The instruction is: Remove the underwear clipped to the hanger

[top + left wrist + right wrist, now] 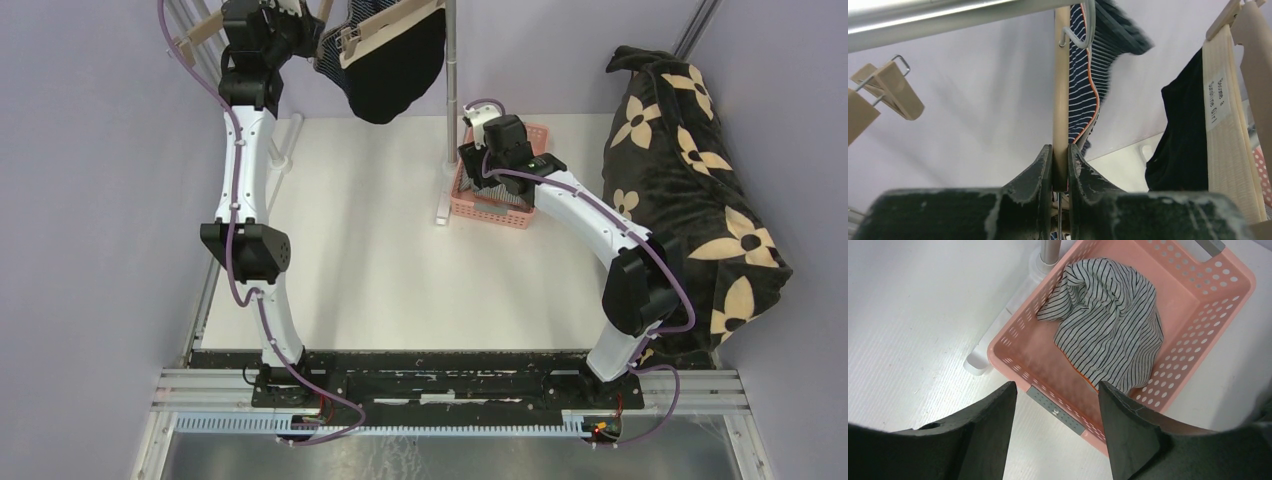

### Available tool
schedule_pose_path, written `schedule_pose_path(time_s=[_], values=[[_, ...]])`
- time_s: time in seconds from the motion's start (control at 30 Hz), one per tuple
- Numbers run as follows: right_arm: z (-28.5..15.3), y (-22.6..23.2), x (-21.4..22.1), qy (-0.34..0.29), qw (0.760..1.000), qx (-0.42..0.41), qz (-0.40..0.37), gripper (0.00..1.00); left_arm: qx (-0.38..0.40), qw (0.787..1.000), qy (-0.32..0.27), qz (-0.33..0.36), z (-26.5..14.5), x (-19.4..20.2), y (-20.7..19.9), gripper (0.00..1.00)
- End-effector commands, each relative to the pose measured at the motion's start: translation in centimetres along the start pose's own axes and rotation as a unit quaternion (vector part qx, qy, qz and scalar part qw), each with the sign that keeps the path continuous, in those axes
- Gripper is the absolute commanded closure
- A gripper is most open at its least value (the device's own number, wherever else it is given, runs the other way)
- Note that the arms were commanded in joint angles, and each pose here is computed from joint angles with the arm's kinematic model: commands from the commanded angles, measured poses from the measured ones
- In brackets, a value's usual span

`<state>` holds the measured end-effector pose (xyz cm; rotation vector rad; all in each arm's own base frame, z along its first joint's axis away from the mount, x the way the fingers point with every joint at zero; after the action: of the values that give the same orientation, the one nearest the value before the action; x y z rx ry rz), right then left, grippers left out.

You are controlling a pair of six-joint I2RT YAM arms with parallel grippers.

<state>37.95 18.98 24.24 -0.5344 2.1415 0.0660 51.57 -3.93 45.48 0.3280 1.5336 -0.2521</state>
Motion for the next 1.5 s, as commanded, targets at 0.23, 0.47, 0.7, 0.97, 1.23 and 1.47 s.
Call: schedule_pose_path(time_s=[0.23, 0.47, 0.7, 0.97, 1.23, 1.47], values=[[-0.8, 0.2, -1.6, -0.034, 0.999, 0.008, -0.013, 0.30, 0.006, 0.997, -0.061, -0.050, 1.2, -1.1, 0.0, 0.75], [-0.6, 0.3, -1.5, -0.031, 0.999, 0.007, -0.018, 0.30, 0.006, 0.996, -0.065, -0.055, 1.5, -0.8, 0.0, 0.67], [-0.5, 0.2, -1.5, -0.030, 0.999, 0.016, -0.022, 0.29, 0.009, 0.997, -0.059, -0.053, 1.7, -0.3, 0.0, 0.81], [-0.1, 0.7, -1.3, -0.025, 0.999, 0.009, -0.021, 0.30, 0.010, 0.997, -0.066, -0.042, 1.3, -0.9, 0.0, 0.97], [0.2, 0.9, -0.8, -0.019, 1.000, 0.007, -0.022, 0.30, -0.021, 0.990, -0.133, -0.043, 0.4, -4.4, 0.2, 0.97], [0.3, 1.1, -0.9, -0.019, 1.000, -0.001, -0.022, 0.30, -0.047, 0.987, -0.151, -0.028, -1.6, -6.9, 0.9, 0.97]])
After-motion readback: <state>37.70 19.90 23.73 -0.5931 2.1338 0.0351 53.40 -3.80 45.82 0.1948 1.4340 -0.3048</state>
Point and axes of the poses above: each gripper's point midway between its finger pads, its own z axis out along the fingers, its own y axis along the line the jaws close on, x = y × z, the point moved 8 cm from there along -z, back along the fingers, and after that the axes turned 1 degree about -z, right-handed, at the moved point
